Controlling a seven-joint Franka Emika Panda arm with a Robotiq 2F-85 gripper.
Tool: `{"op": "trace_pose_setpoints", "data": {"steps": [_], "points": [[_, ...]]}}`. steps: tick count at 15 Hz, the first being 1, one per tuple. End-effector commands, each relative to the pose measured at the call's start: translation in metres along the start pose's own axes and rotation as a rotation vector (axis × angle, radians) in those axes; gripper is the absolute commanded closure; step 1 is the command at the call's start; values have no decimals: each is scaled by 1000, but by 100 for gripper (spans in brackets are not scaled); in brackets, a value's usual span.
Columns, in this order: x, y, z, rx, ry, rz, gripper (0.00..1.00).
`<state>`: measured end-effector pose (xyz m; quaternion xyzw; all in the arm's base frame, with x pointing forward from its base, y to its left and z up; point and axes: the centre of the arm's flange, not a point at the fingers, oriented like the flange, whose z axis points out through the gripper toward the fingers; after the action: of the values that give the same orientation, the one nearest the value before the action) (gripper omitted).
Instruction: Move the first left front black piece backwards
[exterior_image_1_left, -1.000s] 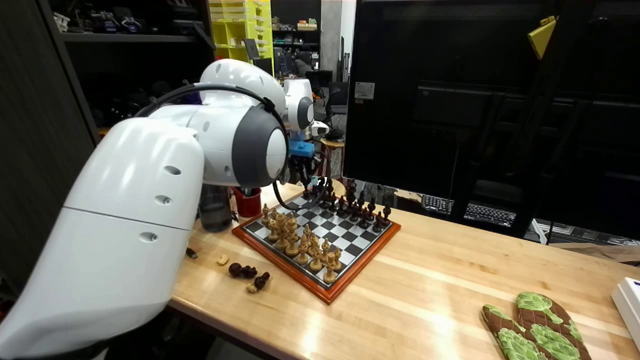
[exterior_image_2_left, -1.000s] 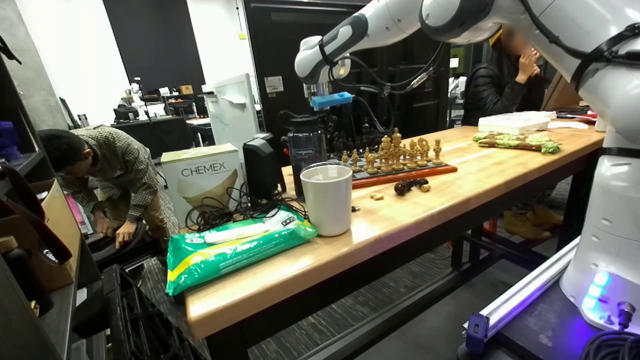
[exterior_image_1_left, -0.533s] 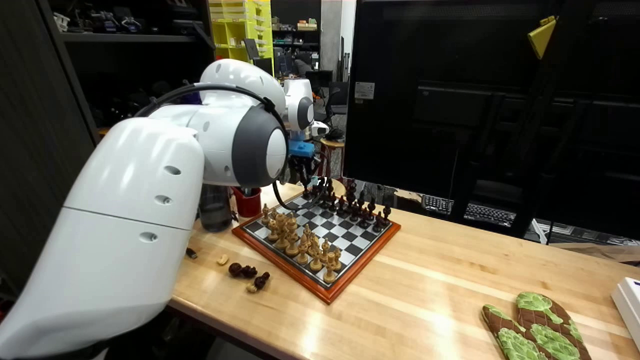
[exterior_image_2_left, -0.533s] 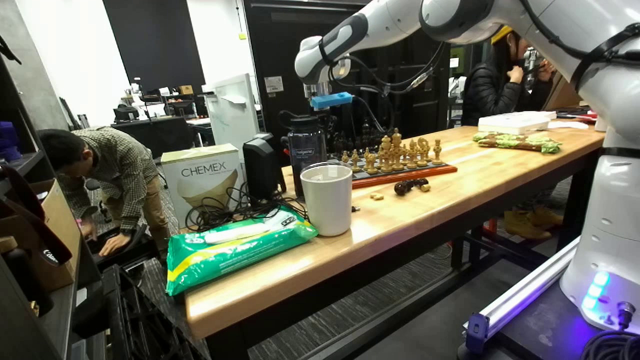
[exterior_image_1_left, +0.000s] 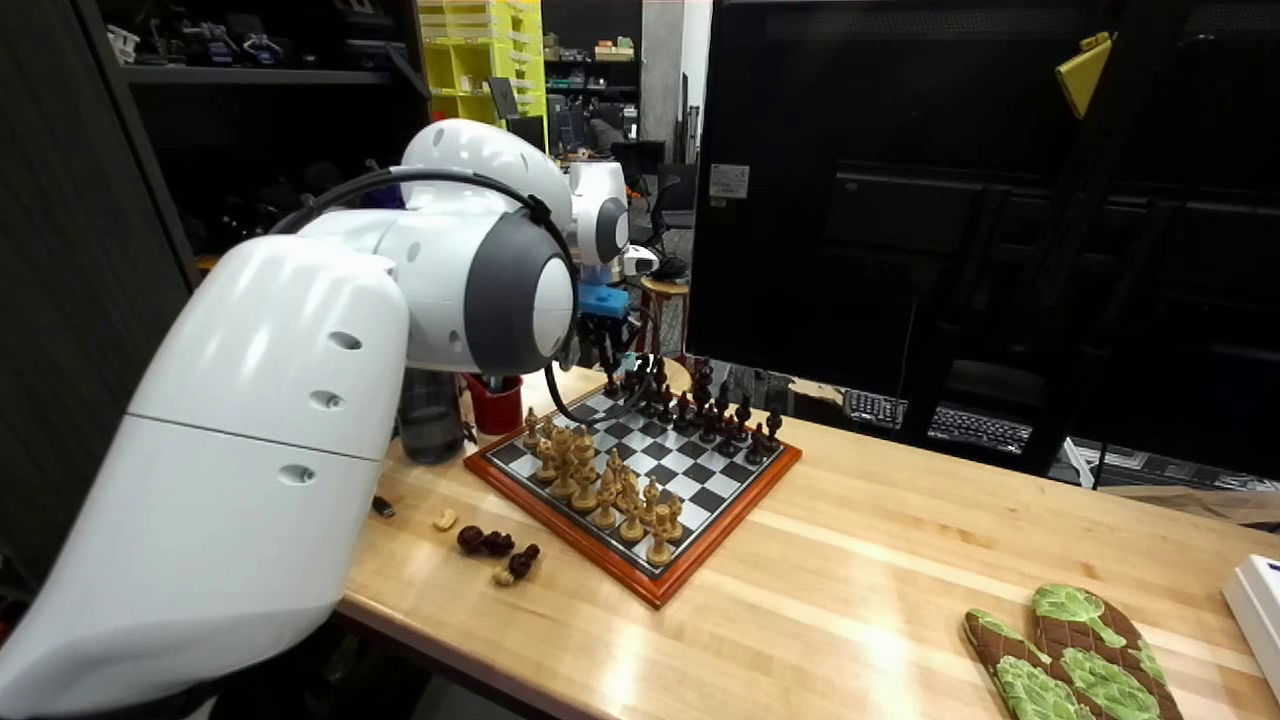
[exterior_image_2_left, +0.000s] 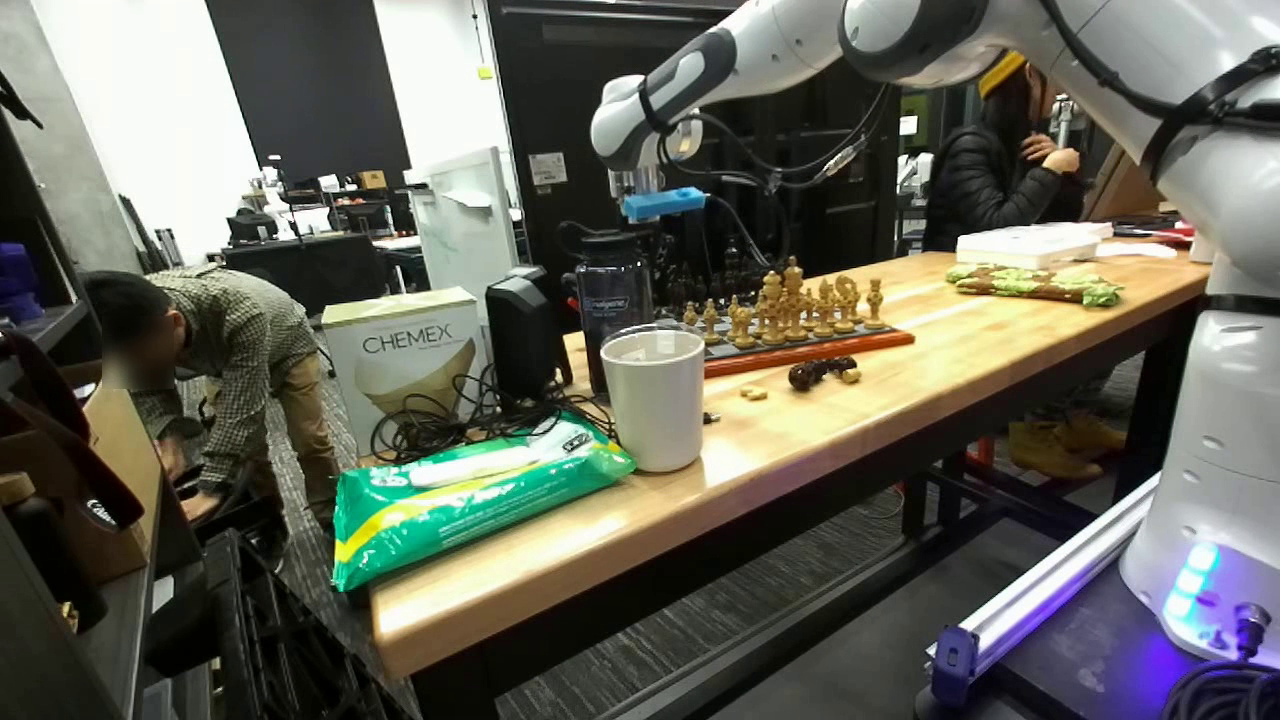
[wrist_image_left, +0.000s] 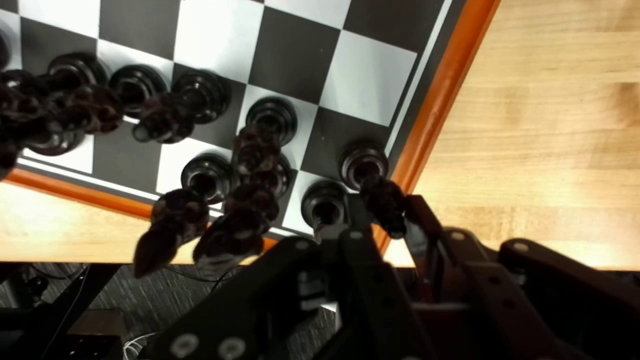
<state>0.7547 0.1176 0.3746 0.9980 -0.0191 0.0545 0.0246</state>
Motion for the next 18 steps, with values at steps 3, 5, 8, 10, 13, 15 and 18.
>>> {"op": "trace_pose_setpoints", "data": {"steps": [3, 5, 8, 10, 13, 15, 18], "points": [[-16, 3, -7, -5, -2, 4, 94], [-17, 4, -8, -7, -3, 3, 94], [-19, 5, -8, -9, -4, 4, 94], [-20, 7, -7, -13, -8, 4, 94], [-23, 8, -7, -19, -13, 5, 94], [-23, 8, -7, -21, -15, 2, 94], [-24, 10, -8, -25, -19, 1, 94]]}}
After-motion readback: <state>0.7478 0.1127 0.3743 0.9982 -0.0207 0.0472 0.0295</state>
